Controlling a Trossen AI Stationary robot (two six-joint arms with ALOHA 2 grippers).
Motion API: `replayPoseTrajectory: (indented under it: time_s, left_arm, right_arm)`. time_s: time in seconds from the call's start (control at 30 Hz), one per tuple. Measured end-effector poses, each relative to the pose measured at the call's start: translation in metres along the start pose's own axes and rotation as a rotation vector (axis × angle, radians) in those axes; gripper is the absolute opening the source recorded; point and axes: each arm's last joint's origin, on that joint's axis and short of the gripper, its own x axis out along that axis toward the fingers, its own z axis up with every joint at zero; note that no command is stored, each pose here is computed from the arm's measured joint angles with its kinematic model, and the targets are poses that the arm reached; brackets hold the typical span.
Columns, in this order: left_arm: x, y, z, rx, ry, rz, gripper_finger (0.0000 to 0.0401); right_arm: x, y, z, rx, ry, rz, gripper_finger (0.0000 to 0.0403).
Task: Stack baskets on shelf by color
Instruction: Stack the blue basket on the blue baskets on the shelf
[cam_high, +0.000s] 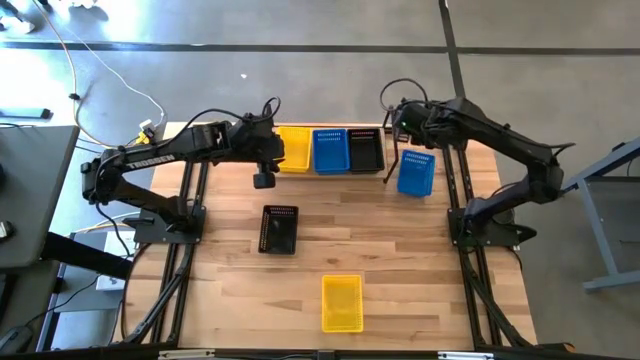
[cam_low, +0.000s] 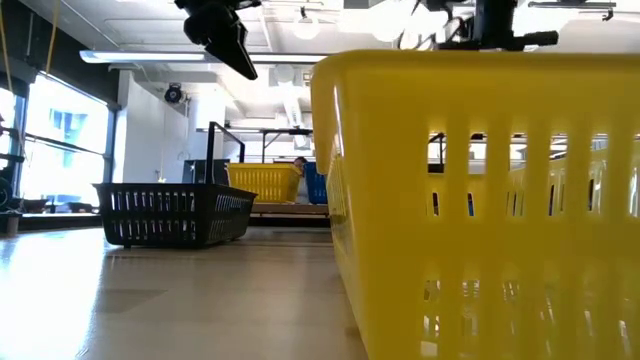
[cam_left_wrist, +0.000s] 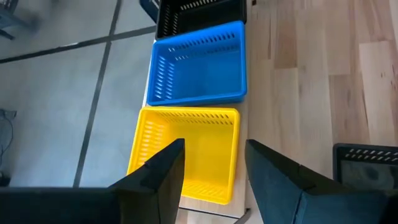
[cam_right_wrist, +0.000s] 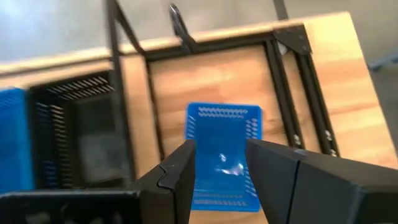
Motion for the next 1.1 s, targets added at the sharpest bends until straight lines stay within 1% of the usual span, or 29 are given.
replayPoseTrajectory:
  time_s: [0.1, 0.23, 0.33, 0.5, 0.6, 0.93, 1.1]
  left_arm:
    - [0.000, 0.000, 0.000, 0.000, 0.000, 0.001, 0.0157]
    - [0.000, 0.000, 0.000, 0.000, 0.001, 0.001, 0.0157]
    - [0.000, 0.000, 0.000, 0.000, 0.001, 0.003, 0.0157]
    - [0.000, 0.001, 0.000, 0.001, 0.015, 0.033, 0.0157]
    - [0.000, 0.001, 0.000, 0.001, 0.016, 0.037, 0.0157]
    - [0.000, 0.002, 0.000, 0.000, 0.018, 0.047, 0.0157]
    - [0.000, 0.002, 0.001, -0.003, 0.004, 0.054, 0.0156]
  right_arm:
    - [0.017, -0.003, -0.002, -0.010, 0.052, -0.051, 0.0125]
    - [0.038, -0.008, -0.006, -0.013, 0.114, -0.087, 0.0125]
    - [0.052, -0.012, -0.008, 0.003, 0.148, -0.075, 0.0125]
    - [0.075, -0.024, -0.012, 0.027, 0.208, -0.091, 0.0125]
    - [0.088, -0.029, -0.013, 0.042, 0.245, -0.075, 0.0125]
    - [0.122, -0.043, -0.021, 0.087, 0.324, -0.104, 0.0125]
    - [0.138, -0.048, -0.027, 0.133, 0.341, -0.109, 0.0125]
